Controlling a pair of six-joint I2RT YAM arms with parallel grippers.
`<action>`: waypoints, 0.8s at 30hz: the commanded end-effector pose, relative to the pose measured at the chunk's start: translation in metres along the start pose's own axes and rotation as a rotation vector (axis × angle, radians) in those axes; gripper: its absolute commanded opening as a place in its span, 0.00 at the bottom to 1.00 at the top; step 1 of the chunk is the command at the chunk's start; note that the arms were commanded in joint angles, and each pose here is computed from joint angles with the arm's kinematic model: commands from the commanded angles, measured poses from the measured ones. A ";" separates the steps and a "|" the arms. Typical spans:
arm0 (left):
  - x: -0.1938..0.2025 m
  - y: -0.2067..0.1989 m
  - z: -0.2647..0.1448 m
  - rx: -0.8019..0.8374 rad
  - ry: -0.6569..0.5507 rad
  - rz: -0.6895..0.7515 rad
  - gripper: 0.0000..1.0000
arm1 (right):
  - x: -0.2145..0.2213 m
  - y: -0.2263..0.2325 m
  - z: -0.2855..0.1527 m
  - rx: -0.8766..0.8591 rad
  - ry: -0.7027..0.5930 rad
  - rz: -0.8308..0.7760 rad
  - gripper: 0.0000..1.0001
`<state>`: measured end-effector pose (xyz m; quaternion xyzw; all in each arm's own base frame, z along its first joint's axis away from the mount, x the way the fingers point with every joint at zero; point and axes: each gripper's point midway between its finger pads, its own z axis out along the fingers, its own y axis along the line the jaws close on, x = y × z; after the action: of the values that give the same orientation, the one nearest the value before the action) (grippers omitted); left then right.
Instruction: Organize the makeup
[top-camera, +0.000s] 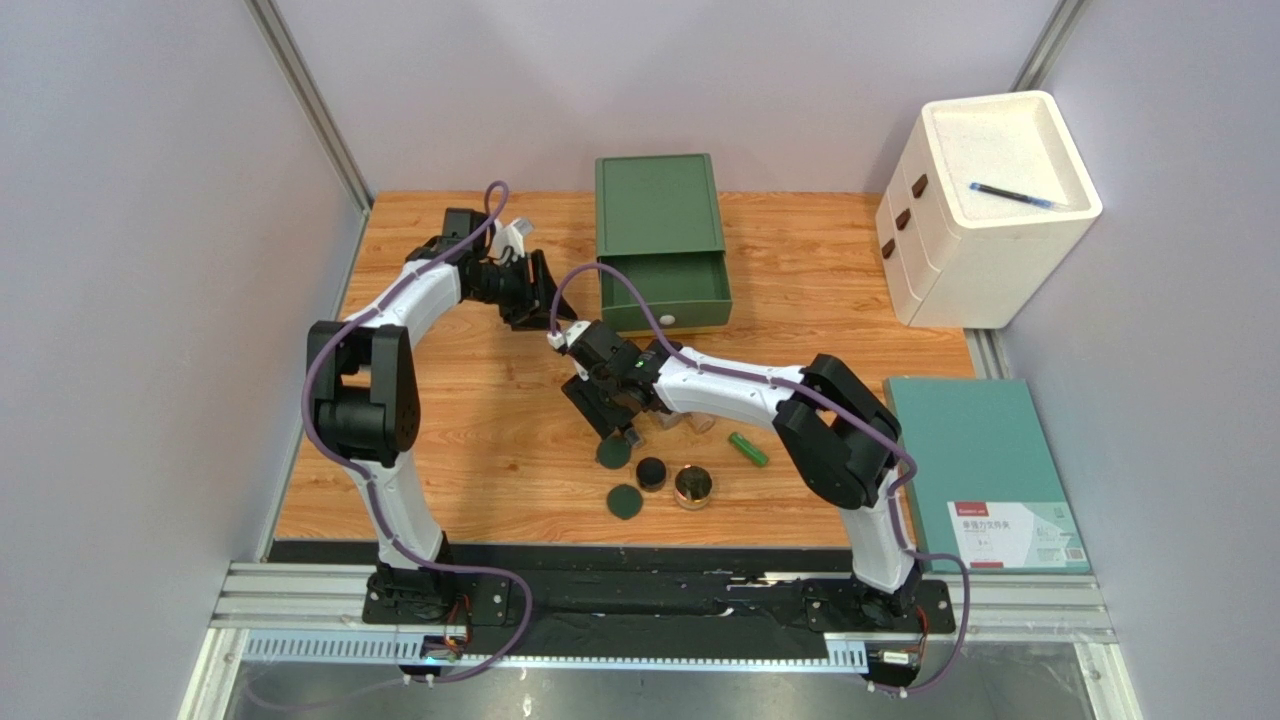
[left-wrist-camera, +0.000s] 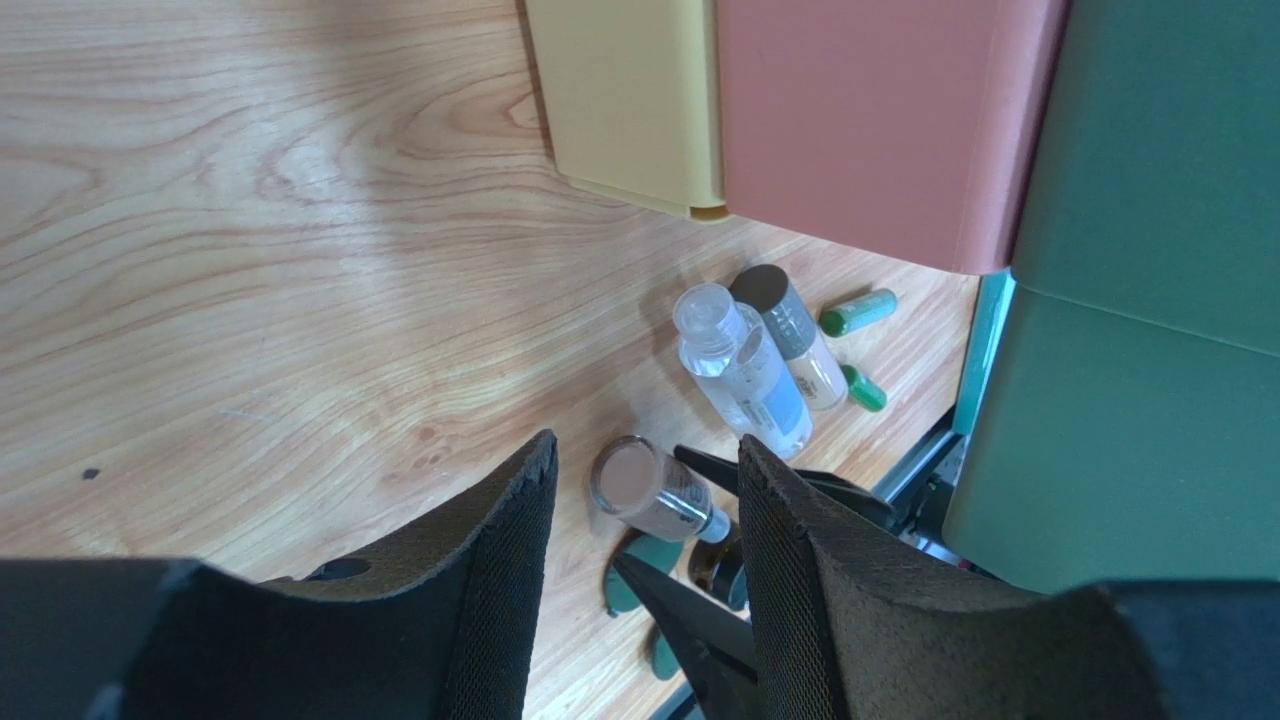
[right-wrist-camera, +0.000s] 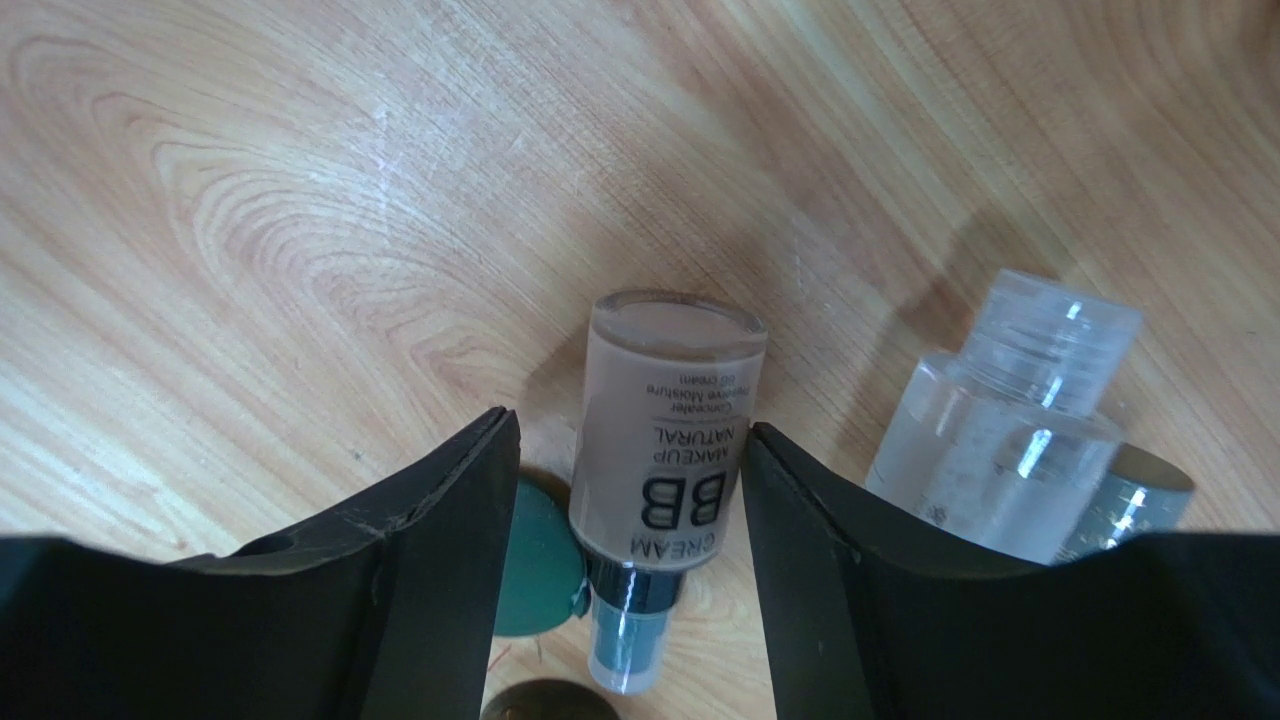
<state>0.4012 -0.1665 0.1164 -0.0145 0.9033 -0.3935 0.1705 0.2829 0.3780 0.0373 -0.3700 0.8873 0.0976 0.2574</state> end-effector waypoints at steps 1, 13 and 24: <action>-0.006 -0.007 -0.016 0.002 -0.035 0.050 0.54 | -0.011 0.005 0.004 -0.003 -0.023 0.004 0.58; -0.008 -0.003 -0.016 -0.007 -0.037 0.043 0.54 | -0.018 0.020 -0.025 -0.052 -0.023 -0.067 0.00; -0.010 0.000 -0.012 -0.009 -0.036 0.041 0.54 | -0.107 0.010 -0.159 -0.030 -0.316 -0.049 0.00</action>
<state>0.4014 -0.1582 0.1135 -0.0217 0.9069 -0.3851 0.1693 0.2616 0.3828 0.1153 -0.4034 0.8652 0.1198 0.2727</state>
